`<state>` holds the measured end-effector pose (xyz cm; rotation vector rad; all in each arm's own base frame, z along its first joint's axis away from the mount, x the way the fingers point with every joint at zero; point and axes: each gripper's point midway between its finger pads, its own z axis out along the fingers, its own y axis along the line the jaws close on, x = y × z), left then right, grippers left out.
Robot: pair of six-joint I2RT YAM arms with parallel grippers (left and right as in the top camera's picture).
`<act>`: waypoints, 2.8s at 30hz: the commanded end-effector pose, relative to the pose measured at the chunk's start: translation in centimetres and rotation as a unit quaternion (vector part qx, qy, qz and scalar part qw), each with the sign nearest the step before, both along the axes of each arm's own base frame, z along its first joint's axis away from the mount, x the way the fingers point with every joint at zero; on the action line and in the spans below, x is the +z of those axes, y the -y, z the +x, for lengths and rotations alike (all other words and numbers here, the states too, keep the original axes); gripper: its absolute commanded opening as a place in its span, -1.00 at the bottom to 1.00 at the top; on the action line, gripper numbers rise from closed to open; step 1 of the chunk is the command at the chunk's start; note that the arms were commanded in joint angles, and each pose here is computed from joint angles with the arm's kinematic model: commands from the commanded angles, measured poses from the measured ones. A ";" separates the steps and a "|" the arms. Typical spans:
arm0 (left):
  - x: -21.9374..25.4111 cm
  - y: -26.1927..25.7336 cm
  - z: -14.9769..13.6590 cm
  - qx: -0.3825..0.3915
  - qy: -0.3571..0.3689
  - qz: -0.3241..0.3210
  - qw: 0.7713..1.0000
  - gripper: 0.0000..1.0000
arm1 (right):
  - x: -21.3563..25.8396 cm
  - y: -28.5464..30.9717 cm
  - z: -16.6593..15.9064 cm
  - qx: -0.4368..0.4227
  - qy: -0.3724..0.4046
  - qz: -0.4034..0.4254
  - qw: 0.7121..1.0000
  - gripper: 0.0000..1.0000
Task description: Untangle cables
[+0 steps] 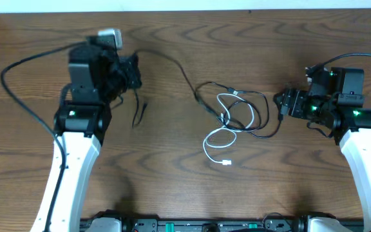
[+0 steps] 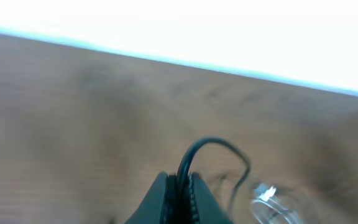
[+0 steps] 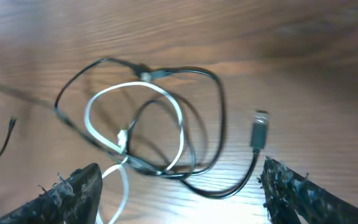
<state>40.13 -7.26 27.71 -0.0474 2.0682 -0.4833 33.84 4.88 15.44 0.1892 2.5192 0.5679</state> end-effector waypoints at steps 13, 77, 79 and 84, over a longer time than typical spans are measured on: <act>27.3 3.4 -8.8 -0.143 0.352 -0.347 0.858 -0.85 | 2.6 -8.8 -0.8 0.144 0.052 0.059 0.986 0.56; 13.8 -11.3 -1.0 0.234 0.154 -0.008 0.960 -0.85 | 5.9 6.1 4.0 -0.128 0.119 -0.013 0.984 -0.98; 11.8 -11.8 -1.0 0.244 0.119 0.014 0.962 -0.85 | 7.6 5.4 4.3 -0.111 0.137 0.002 0.984 -0.98; 4.4 -11.6 -1.1 0.232 -0.018 0.040 0.972 -0.85 | 17.7 1.4 4.9 0.002 0.243 0.075 0.967 -0.98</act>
